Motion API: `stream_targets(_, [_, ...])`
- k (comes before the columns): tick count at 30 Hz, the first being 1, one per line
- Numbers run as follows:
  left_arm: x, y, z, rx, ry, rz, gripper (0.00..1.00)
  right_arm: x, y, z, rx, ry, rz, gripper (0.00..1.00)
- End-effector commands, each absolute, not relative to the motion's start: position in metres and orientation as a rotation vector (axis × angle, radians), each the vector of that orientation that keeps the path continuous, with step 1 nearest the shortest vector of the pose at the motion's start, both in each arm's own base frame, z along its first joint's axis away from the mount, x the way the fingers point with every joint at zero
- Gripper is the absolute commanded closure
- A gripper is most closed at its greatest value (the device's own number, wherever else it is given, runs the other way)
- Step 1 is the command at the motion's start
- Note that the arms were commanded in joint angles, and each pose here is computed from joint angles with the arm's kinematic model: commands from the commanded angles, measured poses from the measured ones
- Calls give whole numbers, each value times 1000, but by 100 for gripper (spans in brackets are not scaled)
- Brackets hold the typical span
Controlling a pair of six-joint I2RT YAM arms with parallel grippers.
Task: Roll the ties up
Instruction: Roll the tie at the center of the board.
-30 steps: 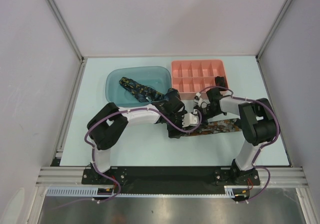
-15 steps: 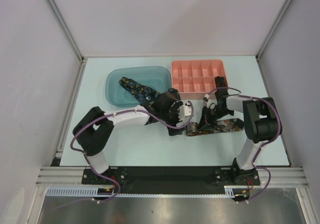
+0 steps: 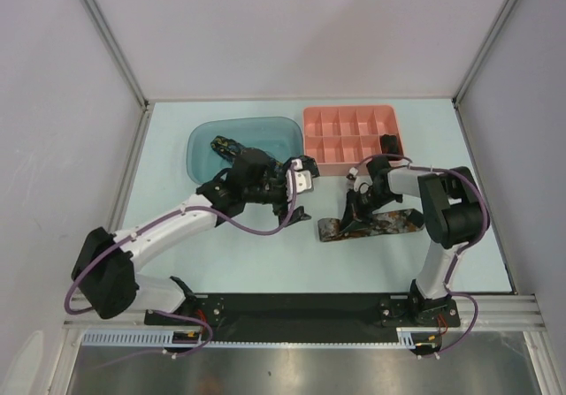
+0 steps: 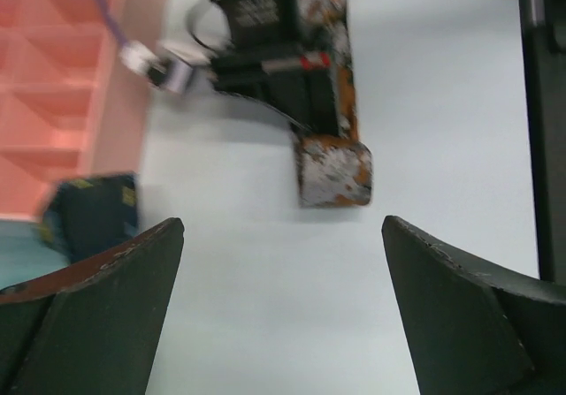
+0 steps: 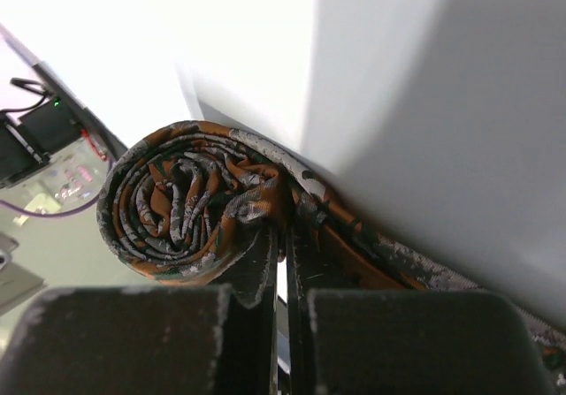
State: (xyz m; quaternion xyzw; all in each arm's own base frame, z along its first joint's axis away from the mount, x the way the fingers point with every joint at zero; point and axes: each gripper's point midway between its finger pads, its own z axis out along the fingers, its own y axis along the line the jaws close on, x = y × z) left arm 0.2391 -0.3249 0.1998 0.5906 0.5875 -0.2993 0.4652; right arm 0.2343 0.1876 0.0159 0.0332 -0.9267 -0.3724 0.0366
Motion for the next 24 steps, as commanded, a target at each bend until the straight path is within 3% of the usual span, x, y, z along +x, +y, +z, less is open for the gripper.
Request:
stream_targets(1, [208, -316, 142, 1595, 1481, -881, 0, 235, 215, -11, 181, -2855, -1095, 100])
stream_targets(10, [232, -335, 88, 1606, 1534, -783, 0, 234, 233, -13, 162, -2799, -1127, 100])
stream_targets(19, [230, -360, 63, 1661, 1557, -814, 9, 234, 239, -14, 159, -2805, -1140, 100])
stream_targets(21, [229, -366, 63, 1667, 1555, -823, 15, 235, 240, -14, 156, -2811, -1146, 100])
stream_targets(22, [230, -368, 58, 1679, 1562, -820, 24, 235, 241, -14, 155, -2811, -1150, 100])
stream_targets(24, [226, -368, 51, 1708, 1580, -812, 32, 236, 243, -16, 143, -2811, -1156, 100])
